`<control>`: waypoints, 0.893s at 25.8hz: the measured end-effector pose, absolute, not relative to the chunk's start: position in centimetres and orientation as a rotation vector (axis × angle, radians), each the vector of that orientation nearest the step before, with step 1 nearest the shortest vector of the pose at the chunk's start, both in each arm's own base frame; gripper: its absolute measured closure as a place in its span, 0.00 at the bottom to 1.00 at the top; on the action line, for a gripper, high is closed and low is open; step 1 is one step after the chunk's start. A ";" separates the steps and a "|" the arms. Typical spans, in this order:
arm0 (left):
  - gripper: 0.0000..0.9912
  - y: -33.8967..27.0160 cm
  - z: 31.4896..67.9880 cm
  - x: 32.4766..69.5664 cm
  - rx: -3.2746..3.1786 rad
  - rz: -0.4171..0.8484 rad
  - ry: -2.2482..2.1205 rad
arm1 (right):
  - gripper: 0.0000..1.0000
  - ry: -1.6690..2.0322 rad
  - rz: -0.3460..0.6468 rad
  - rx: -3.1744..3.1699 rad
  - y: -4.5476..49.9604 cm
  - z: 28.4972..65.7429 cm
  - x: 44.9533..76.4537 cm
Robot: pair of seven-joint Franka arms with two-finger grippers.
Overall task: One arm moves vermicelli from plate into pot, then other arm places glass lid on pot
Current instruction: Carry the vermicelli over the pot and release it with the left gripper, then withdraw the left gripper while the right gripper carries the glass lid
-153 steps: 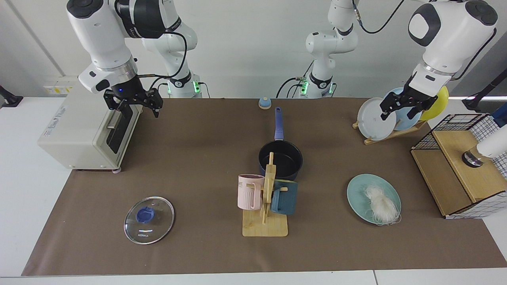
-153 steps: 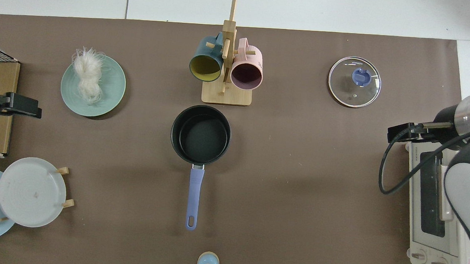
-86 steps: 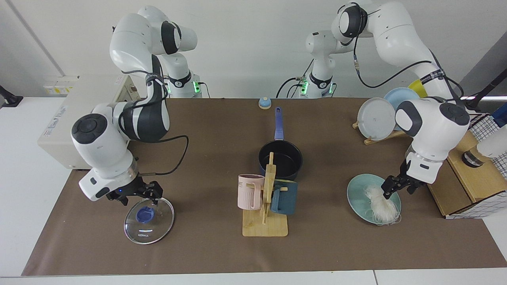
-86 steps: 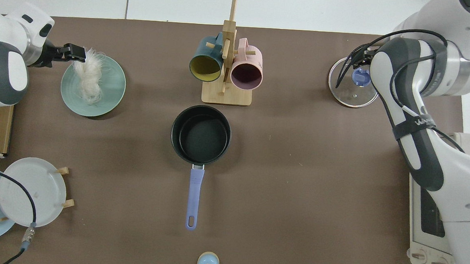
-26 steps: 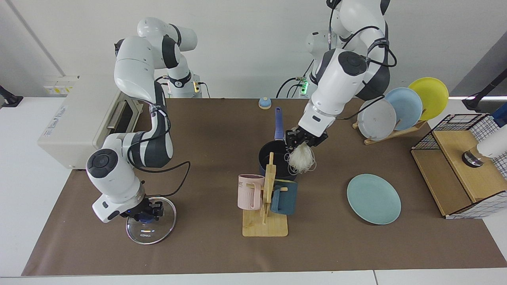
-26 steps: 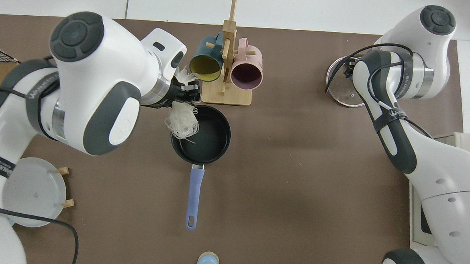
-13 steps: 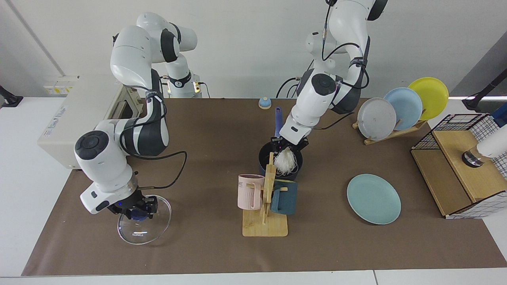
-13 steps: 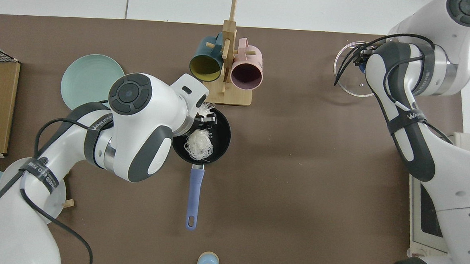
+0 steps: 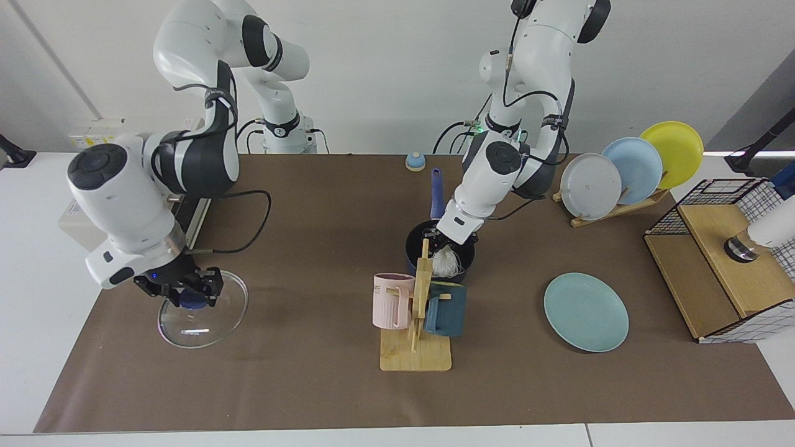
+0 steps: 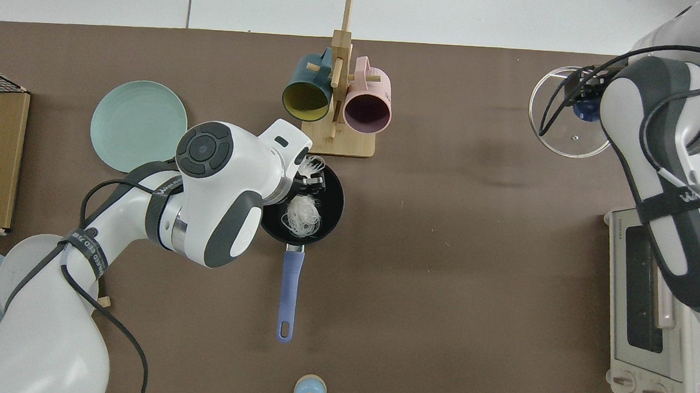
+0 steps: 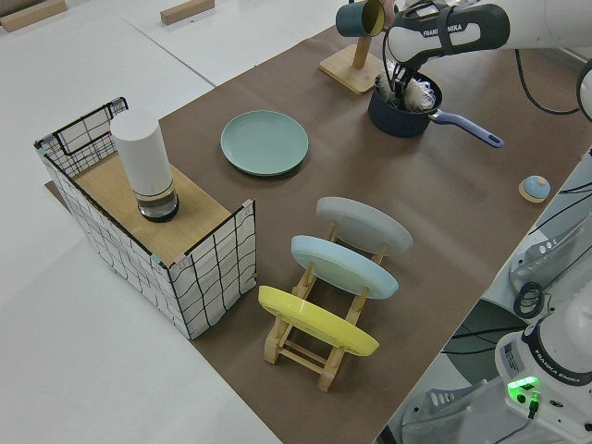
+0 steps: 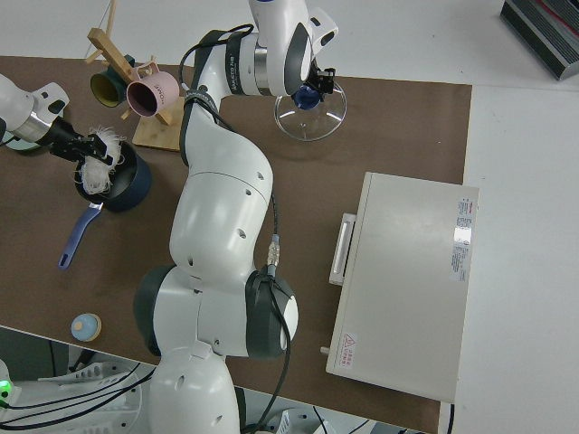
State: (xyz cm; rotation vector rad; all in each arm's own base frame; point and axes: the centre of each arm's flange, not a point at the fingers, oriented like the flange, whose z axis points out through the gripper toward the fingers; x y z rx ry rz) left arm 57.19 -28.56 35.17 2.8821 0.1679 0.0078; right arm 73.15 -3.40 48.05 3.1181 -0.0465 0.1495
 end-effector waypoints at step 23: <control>0.00 -21.6 48.8 60.6 3.074 0.016 0.199 | 0.34 0.115 0.049 3.168 -4.8 54.8 60.7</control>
